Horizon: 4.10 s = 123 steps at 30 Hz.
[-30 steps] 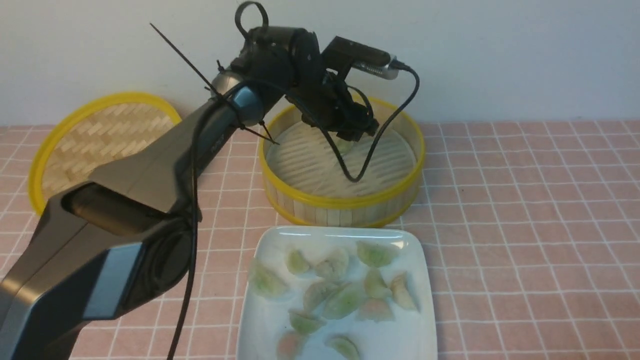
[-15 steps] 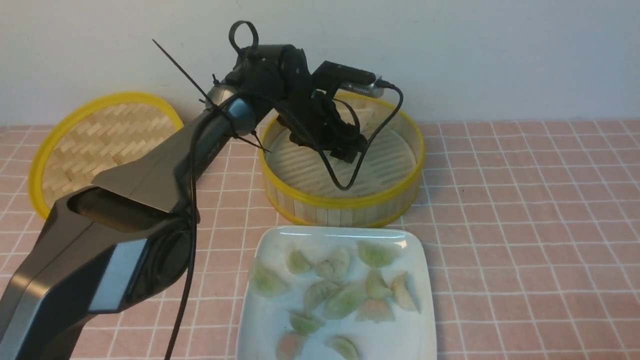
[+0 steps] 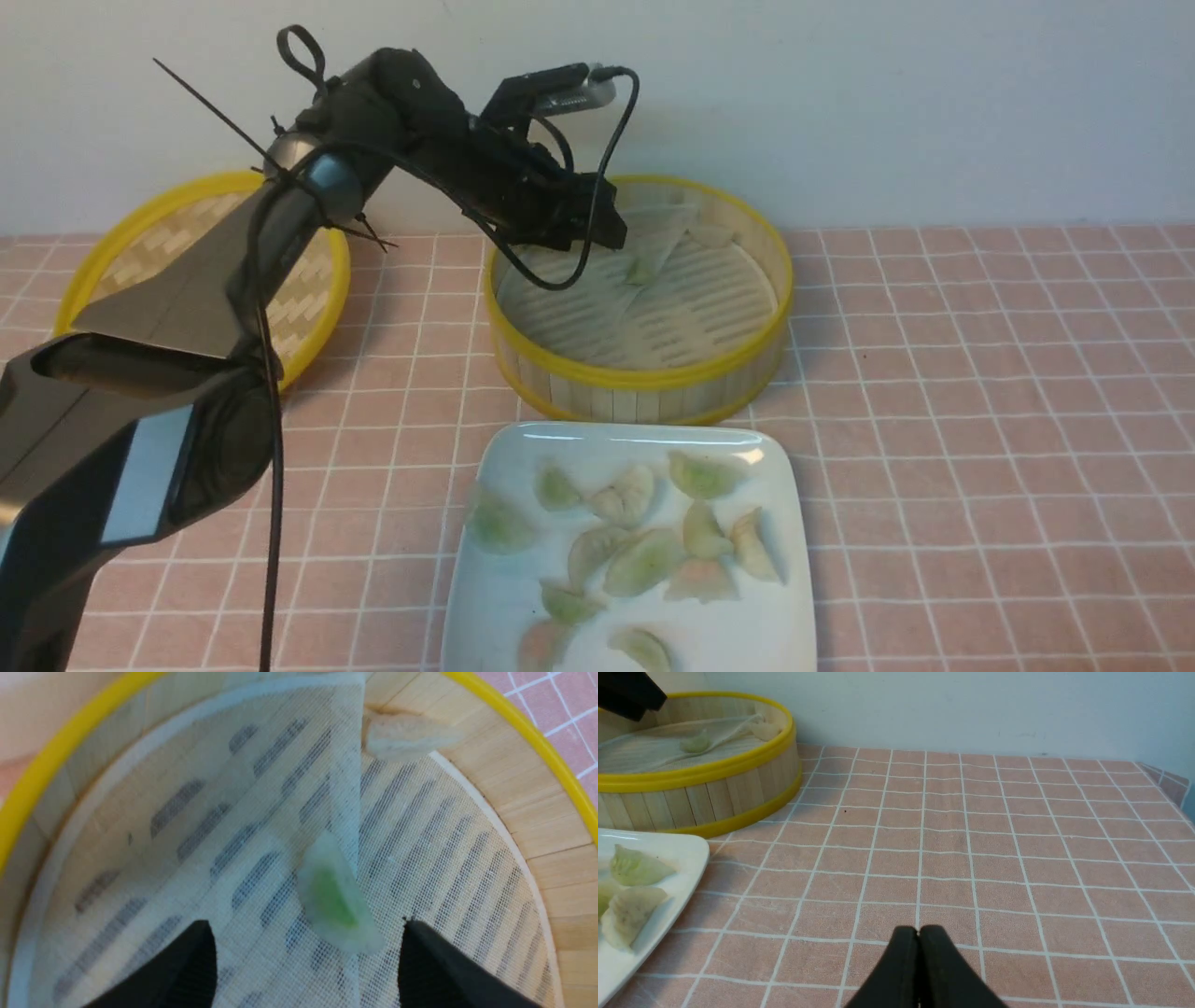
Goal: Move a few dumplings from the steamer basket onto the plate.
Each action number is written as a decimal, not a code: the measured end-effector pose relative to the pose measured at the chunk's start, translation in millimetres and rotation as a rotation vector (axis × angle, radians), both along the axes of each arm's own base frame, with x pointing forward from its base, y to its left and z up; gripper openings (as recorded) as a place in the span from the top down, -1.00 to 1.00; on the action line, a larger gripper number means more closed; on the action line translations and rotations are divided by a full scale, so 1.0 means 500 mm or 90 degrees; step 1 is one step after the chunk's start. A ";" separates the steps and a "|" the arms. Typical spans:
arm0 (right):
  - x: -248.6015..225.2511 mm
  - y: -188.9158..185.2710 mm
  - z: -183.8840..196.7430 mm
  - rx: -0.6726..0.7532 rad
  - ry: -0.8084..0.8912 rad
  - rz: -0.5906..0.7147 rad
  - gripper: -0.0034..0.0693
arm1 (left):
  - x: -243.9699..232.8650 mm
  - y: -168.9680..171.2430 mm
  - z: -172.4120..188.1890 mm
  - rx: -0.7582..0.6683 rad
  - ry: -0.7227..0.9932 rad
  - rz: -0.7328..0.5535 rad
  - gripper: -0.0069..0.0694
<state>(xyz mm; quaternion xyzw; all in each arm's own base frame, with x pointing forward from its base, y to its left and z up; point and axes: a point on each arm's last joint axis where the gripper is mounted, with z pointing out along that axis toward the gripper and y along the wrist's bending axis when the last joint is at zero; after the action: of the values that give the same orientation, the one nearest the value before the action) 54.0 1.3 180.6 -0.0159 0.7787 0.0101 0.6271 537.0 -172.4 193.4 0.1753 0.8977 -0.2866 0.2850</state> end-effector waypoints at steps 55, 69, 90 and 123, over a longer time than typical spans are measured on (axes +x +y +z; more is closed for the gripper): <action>0.000 0.000 0.000 0.000 0.000 0.000 0.93 | -0.054 -0.073 0.062 0.197 -0.131 -0.266 0.65; 0.000 0.000 0.000 0.000 0.000 0.000 0.93 | -0.103 -0.034 0.233 0.218 -0.150 -0.160 0.67; 0.000 0.000 0.000 0.000 0.000 0.000 0.93 | -0.542 -0.050 0.069 0.268 0.216 -0.303 0.67; 0.000 0.000 0.000 0.000 0.000 0.000 0.93 | -0.589 -0.042 0.219 0.213 0.076 -0.188 0.76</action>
<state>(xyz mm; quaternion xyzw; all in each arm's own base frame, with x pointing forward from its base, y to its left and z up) 54.0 1.3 180.7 -0.0159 0.7785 0.0101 0.6274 242.4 -193.4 302.8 0.3325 0.9126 -0.1820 0.1532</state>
